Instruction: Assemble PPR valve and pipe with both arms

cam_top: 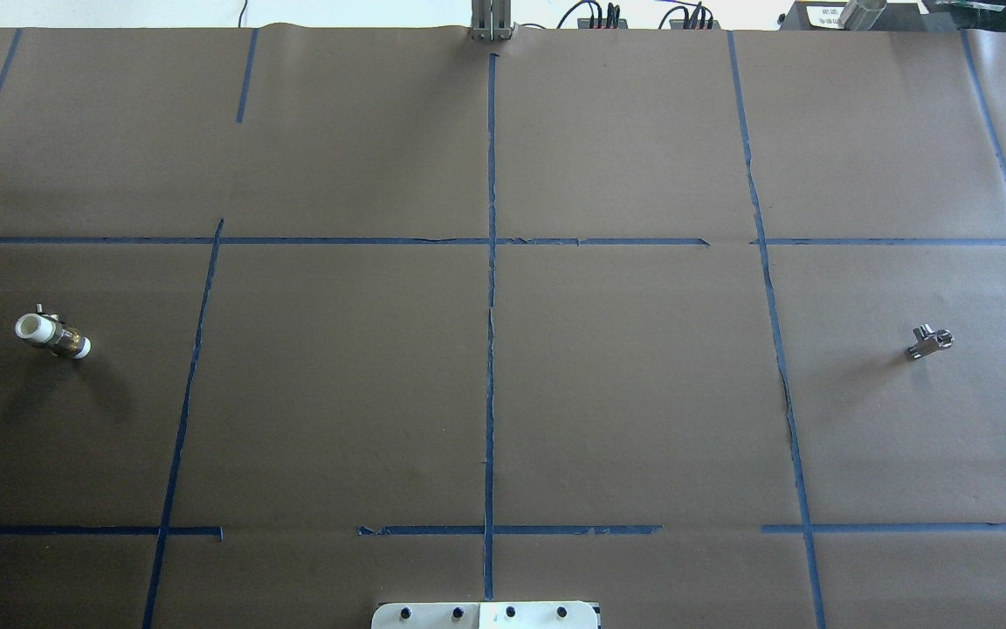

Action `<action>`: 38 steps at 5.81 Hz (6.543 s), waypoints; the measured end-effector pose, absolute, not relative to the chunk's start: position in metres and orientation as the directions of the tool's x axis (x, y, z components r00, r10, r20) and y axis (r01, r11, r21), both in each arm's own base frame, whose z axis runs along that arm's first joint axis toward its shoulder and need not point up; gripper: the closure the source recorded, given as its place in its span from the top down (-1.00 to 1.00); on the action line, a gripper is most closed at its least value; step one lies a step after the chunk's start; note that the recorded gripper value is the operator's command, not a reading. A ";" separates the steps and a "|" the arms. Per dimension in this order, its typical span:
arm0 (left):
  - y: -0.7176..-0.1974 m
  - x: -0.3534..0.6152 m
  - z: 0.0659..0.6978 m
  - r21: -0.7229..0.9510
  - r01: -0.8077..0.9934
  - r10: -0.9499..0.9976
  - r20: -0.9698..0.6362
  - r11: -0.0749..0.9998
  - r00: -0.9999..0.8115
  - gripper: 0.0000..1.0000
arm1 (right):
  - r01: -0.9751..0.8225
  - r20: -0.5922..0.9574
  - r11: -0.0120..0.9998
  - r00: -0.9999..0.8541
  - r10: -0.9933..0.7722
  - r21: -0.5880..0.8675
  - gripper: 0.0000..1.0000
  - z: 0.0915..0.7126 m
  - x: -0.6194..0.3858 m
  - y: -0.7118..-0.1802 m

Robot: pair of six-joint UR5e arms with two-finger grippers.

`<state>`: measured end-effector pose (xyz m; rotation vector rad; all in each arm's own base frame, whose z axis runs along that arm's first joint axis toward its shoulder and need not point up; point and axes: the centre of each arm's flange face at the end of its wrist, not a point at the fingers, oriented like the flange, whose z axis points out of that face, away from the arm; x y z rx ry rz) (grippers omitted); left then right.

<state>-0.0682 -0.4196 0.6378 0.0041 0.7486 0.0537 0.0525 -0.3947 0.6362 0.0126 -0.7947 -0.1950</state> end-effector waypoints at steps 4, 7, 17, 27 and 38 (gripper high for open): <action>-0.434 -0.057 0.621 0.082 -0.079 0.114 -0.672 0.993 0.731 1.00 | 0.168 0.707 0.982 0.684 -0.179 0.086 1.00 0.636 0.053 -0.395; -0.465 -0.050 0.578 0.288 -0.091 0.264 -0.646 0.953 0.716 1.00 | 0.168 0.707 0.982 0.684 -0.180 0.087 1.00 0.635 0.053 -0.395; -0.437 0.218 0.511 0.091 0.005 0.062 -0.723 0.996 0.688 0.99 | 0.168 0.708 0.982 0.683 -0.178 0.085 1.00 0.636 0.052 -0.394; -0.444 0.223 0.526 0.065 0.004 0.043 -0.712 0.998 0.701 -1.00 | 0.168 0.709 0.982 0.683 -0.178 0.085 1.00 0.636 0.052 -0.394; -0.482 0.492 0.174 -0.271 0.239 -0.361 -0.730 0.932 0.581 -1.00 | 0.166 0.709 0.982 0.683 -0.177 0.085 1.00 0.634 0.052 -0.396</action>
